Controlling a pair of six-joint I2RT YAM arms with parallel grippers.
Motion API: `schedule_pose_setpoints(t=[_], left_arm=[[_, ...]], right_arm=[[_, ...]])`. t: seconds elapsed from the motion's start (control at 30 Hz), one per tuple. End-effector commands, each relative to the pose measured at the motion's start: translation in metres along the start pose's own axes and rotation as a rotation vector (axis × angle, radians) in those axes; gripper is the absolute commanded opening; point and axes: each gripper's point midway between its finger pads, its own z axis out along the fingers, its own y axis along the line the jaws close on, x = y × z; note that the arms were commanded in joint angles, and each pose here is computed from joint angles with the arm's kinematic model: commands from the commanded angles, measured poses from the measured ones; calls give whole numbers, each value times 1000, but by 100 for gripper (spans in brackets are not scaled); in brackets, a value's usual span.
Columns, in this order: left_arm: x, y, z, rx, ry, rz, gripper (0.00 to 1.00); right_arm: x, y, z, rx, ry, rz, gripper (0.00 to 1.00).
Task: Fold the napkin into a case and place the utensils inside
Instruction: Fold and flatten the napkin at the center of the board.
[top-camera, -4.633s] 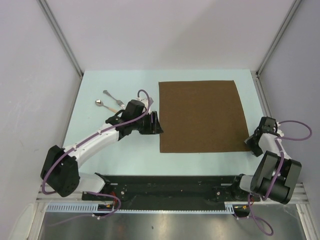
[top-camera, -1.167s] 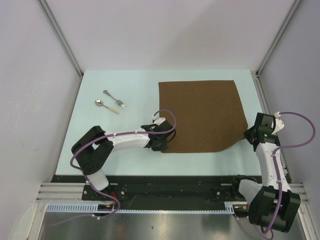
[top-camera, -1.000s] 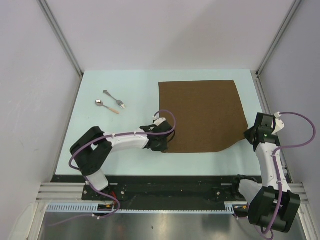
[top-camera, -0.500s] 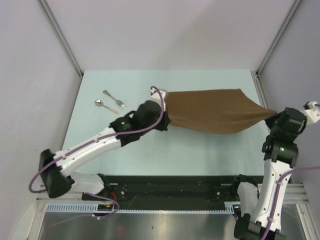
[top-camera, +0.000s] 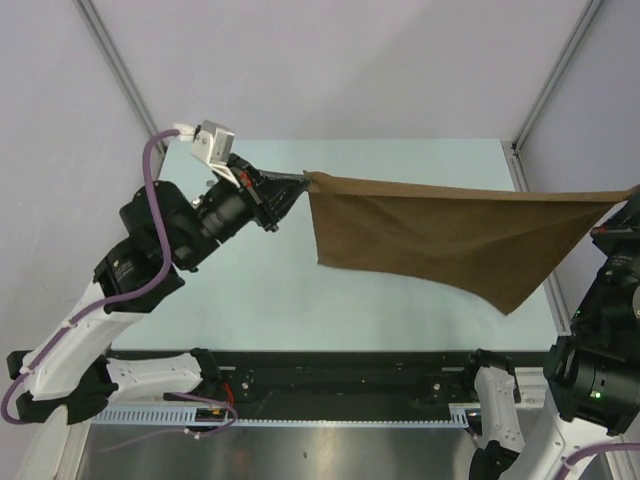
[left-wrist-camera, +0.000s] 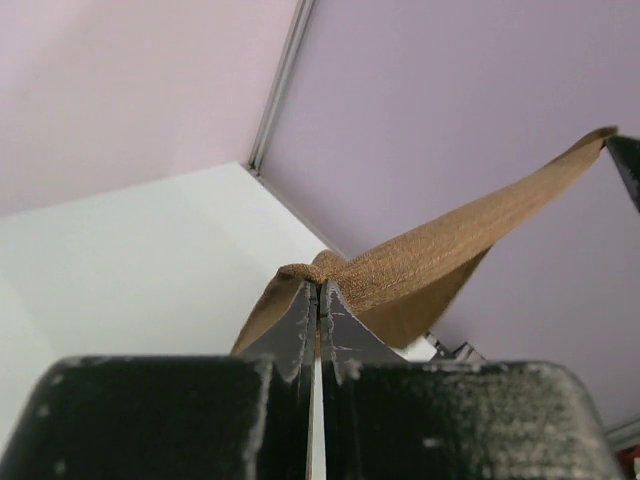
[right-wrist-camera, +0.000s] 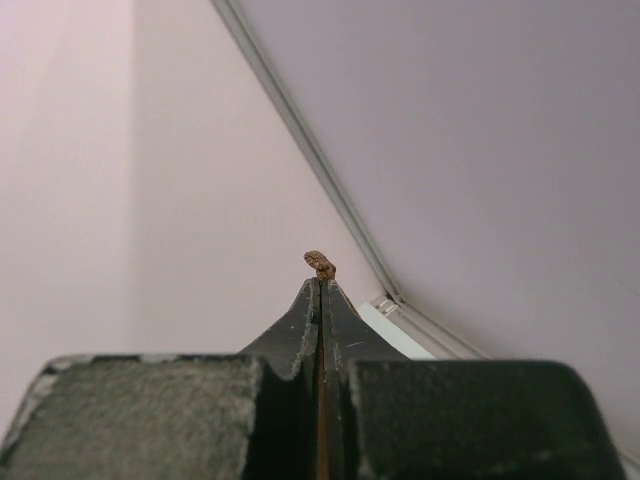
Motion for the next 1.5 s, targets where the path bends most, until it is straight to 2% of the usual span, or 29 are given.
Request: schedule_pose_setpoints(t=[0.0, 0.13, 0.2, 0.27, 0.3, 0.37, 0.4, 0.5, 0.6, 0.63, 0.73, 0.9, 1.13, 1.23, 1.27, 1.37, 1.4, 1.47], left_arm=[[12, 6, 33, -64, 66, 47, 0], [20, 25, 69, -134, 103, 3, 0], [37, 60, 95, -218, 156, -67, 0], [63, 101, 124, -280, 226, -113, 0], [72, 114, 135, -301, 243, -152, 0], [87, 147, 152, -345, 272, -196, 0], [109, 157, 171, -320, 309, -222, 0], [136, 186, 200, -326, 316, -241, 0], [143, 205, 222, -325, 306, -253, 0], [167, 222, 231, -359, 349, -263, 0], [184, 254, 242, -406, 374, -283, 0], [206, 276, 246, -430, 395, -270, 0], [229, 282, 224, -483, 474, -324, 0], [242, 281, 193, -568, 554, -374, 0], [260, 281, 176, -606, 619, -401, 0], [272, 264, 155, -591, 664, -426, 0], [284, 259, 140, -594, 698, -437, 0], [305, 250, 122, -597, 752, -439, 0]], right_arm=[[29, -5, 39, 39, 66, -114, 0], [80, 3, 84, -8, 167, -163, 0], [128, -1, 110, -12, 271, -183, 0], [151, 2, 129, -33, 317, -182, 0], [182, -4, 147, -14, 385, -191, 0], [208, -7, 164, -22, 443, -172, 0], [245, -19, 179, 4, 527, -172, 0], [300, -28, 202, 5, 637, -127, 0], [334, -20, 216, 0, 648, -136, 0], [361, -24, 222, 7, 683, -141, 0], [406, -23, 227, 5, 757, -155, 0], [441, -22, 222, -3, 832, -132, 0], [448, -45, 191, 93, 913, -172, 0], [435, -66, 169, 177, 938, -197, 0], [431, -74, 163, 208, 942, -211, 0], [417, -106, 130, 322, 967, -199, 0], [402, -103, 124, 316, 937, -173, 0], [404, -126, 101, 385, 939, -182, 0]])
